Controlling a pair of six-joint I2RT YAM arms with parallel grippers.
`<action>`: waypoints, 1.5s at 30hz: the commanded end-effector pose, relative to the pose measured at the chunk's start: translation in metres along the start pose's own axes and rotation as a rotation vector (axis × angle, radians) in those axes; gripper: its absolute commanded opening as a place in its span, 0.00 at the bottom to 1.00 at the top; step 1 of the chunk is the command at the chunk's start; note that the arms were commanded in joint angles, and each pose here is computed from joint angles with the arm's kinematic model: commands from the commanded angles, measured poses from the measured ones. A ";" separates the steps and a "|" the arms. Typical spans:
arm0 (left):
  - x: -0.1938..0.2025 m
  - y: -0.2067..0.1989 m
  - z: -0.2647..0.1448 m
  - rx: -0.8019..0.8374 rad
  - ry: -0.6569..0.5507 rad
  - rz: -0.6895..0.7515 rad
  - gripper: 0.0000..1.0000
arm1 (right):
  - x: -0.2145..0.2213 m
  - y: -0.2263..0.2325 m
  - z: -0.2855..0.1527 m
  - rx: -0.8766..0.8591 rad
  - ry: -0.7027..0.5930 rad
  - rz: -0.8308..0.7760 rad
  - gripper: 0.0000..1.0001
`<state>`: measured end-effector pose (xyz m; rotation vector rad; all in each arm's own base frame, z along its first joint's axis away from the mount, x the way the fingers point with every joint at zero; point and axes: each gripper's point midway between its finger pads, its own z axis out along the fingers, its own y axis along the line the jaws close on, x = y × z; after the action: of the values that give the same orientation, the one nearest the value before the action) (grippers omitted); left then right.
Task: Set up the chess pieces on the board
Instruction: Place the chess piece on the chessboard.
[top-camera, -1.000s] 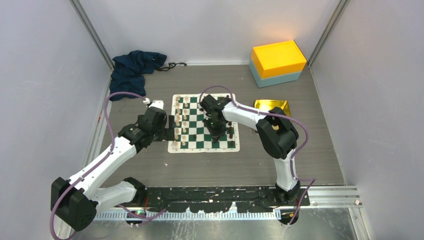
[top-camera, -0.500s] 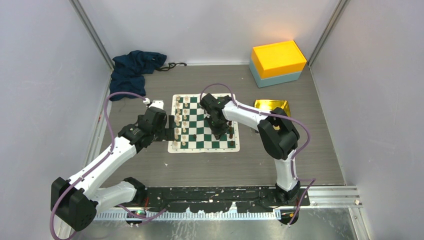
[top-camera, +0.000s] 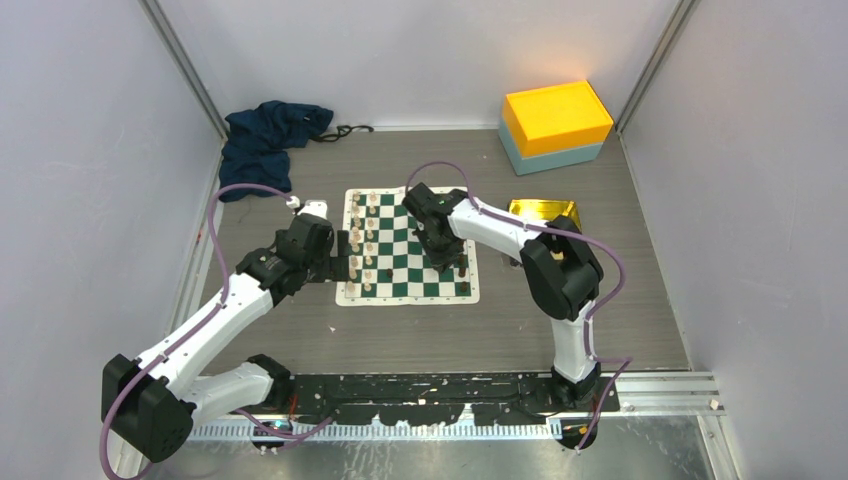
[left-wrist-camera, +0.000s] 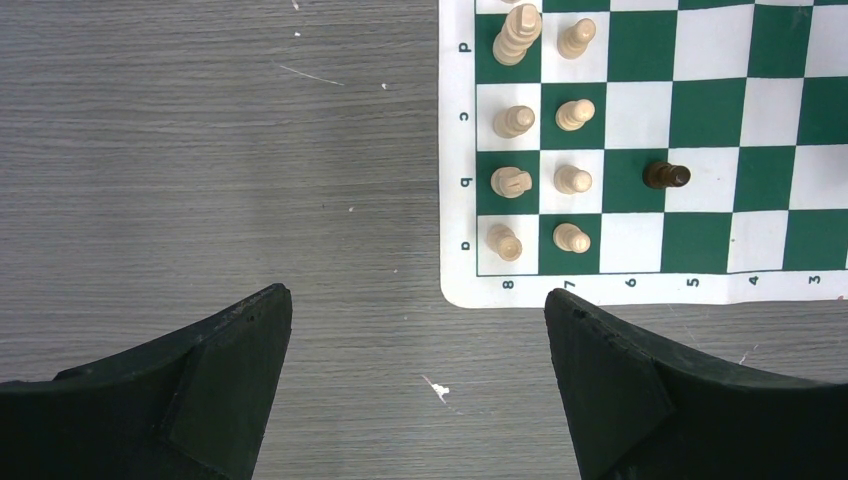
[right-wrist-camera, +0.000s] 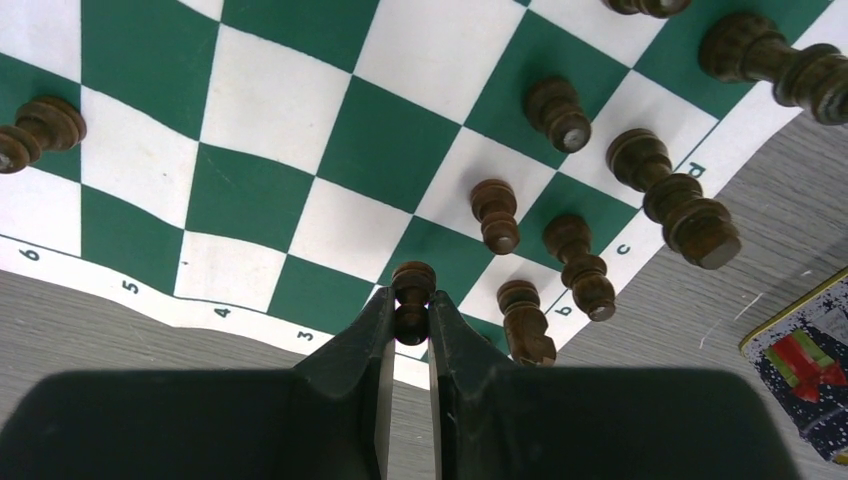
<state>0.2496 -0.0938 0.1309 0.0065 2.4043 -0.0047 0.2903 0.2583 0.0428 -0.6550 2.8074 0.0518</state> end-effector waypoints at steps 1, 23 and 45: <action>-0.010 -0.003 -0.001 0.018 -0.037 -0.027 0.98 | -0.013 -0.007 -0.021 -0.005 -0.074 0.050 0.11; -0.009 -0.004 0.000 0.018 -0.031 -0.026 0.98 | -0.005 -0.005 -0.008 -0.038 -0.041 0.078 0.11; -0.008 -0.004 0.001 0.019 -0.028 -0.027 0.98 | 0.002 -0.006 -0.004 -0.037 -0.018 0.084 0.12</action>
<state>0.2492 -0.0949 0.1299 0.0097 2.4096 -0.0107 0.2842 0.2476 0.0286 -0.5707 2.8712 0.0773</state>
